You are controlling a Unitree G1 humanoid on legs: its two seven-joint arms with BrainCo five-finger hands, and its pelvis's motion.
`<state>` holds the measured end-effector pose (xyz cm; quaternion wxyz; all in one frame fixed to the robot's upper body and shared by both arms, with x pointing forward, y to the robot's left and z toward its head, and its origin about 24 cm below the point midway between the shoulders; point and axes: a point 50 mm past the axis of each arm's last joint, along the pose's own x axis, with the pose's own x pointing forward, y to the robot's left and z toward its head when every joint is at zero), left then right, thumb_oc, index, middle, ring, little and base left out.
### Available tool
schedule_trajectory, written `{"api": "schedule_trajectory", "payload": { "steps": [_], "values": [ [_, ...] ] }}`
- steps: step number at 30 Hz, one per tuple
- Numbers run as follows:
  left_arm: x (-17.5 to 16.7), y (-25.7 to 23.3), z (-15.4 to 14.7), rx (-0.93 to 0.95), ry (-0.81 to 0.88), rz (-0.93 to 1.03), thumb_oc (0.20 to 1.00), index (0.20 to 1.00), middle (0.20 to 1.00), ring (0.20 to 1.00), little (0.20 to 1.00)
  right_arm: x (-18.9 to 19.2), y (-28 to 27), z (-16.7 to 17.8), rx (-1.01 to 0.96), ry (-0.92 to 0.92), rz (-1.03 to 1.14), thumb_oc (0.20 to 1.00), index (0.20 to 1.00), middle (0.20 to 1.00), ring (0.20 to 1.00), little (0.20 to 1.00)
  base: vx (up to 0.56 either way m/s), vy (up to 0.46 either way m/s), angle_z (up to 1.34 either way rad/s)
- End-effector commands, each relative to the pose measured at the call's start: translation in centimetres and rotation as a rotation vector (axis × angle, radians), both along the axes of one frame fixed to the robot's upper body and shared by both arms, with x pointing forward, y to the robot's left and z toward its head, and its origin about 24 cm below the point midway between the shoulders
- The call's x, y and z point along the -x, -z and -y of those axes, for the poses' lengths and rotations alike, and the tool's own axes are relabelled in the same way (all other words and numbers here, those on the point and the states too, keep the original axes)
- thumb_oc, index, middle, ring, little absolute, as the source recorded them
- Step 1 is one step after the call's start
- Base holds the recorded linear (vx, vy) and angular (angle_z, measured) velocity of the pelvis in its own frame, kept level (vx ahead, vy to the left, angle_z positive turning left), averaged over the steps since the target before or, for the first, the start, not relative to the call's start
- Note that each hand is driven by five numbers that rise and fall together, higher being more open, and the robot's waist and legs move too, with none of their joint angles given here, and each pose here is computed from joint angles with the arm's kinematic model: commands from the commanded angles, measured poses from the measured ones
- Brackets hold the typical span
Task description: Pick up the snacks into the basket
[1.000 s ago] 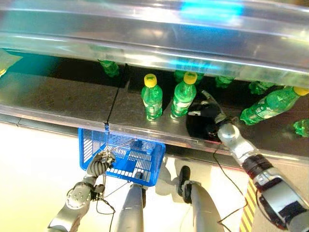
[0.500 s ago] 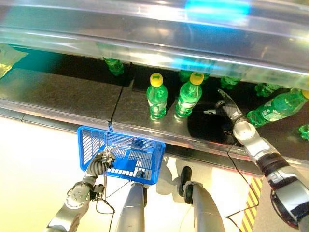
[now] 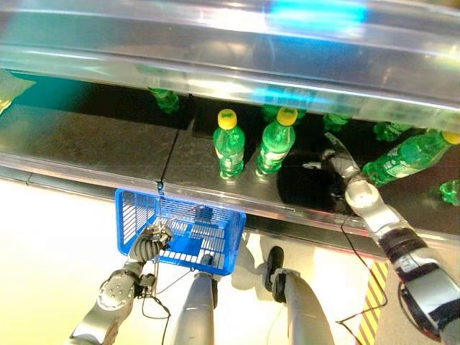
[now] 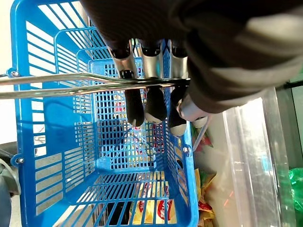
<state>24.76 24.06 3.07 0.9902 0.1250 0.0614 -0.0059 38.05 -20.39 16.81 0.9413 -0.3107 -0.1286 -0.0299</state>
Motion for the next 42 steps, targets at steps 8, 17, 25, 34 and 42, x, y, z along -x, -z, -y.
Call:
{"api": "schedule_trajectory", "payload": {
  "steps": [8,17,25,34,42],
  "values": [
    [-0.1,-3.9,0.2,-0.009,0.053,0.192,0.2,0.2,0.2,0.2,0.2,0.5,2.3,-4.9,-0.033,-0.176,-0.086,1.0,1.0,1.0,1.0,1.0,0.0,0.0,0.0],
    [0.1,-3.5,-0.3,-0.032,0.035,0.172,0.2,0.2,0.2,0.2,0.2,1.8,-1.0,-5.3,-0.025,-0.263,0.06,1.0,1.0,1.0,1.0,1.0,0.01,0.002,0.01],
    [0.4,-3.5,-0.6,-0.031,0.029,0.171,0.2,0.2,0.2,0.2,0.2,2.0,-0.9,-3.7,0.012,-0.226,0.055,1.0,1.0,1.0,1.0,1.0,0.0,0.0,0.0],
    [0.7,-3.6,-1.0,-0.041,0.028,0.166,0.2,0.2,0.2,0.2,0.2,3.4,-3.5,-1.9,0.061,-0.234,0.152,1.0,1.0,1.0,1.0,1.0,0.0,0.0,0.0],
    [0.9,-3.6,-1.4,-0.063,0.023,0.161,0.2,0.2,0.2,0.2,0.2,5.3,-3.4,1.2,0.065,-0.192,0.161,1.0,1.0,1.0,1.0,1.0,0.0,0.0,0.0]
  ]
}}
